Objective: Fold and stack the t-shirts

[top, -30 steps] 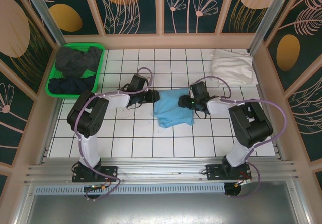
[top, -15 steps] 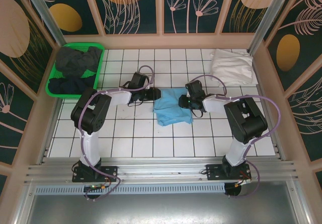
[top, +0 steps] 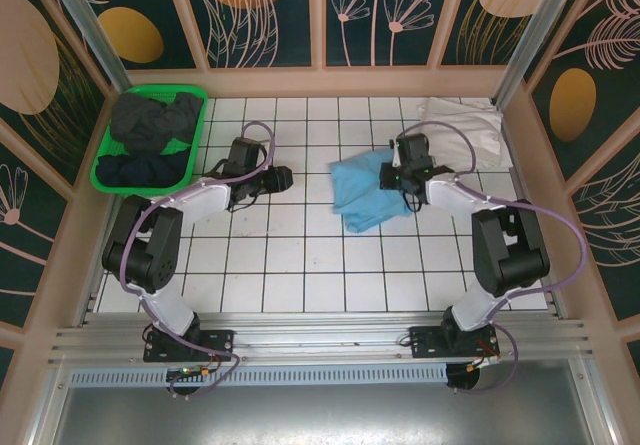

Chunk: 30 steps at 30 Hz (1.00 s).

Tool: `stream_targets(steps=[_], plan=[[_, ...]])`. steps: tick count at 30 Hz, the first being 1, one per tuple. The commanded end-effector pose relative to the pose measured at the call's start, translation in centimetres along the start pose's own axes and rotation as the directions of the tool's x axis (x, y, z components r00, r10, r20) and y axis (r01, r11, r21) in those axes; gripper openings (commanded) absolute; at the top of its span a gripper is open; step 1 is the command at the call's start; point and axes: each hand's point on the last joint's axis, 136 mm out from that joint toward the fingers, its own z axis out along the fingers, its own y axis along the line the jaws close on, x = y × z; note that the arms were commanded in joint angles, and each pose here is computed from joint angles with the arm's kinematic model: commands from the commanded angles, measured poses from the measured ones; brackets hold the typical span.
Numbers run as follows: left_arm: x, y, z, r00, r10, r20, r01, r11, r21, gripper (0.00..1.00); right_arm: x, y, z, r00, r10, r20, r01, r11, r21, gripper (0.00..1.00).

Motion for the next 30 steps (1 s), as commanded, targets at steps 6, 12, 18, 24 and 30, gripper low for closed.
stream_targets(steps=[6,12,18,24,30], plan=[[0.5,1.1,-0.1,0.999,0.032,-0.021,-0.033,0.998,-0.051,0.48,-12.8,-5.0,-4.1,0.957,-0.106,0.271,0.069,0.987,0.142,0.0],[0.1,1.3,0.2,0.999,0.023,-0.029,-0.025,0.998,-0.054,0.48,-18.9,-10.7,-6.2,0.893,-0.077,0.444,0.024,0.992,0.124,0.0],[0.4,1.4,-0.2,0.999,0.023,-0.038,-0.025,0.998,-0.063,0.47,-20.0,-17.2,-5.4,0.855,-0.012,0.519,-0.002,1.0,0.028,0.0],[0.8,1.9,-1.1,0.999,0.021,-0.035,-0.024,0.995,-0.094,0.48,-17.5,-23.1,-0.4,0.916,0.041,0.399,-0.019,0.998,-0.06,0.0],[0.4,1.8,-2.2,1.0,0.021,-0.019,-0.023,0.993,-0.113,0.48,-16.2,-28.2,2.6,0.937,0.135,0.323,-0.104,0.988,-0.11,0.0]])
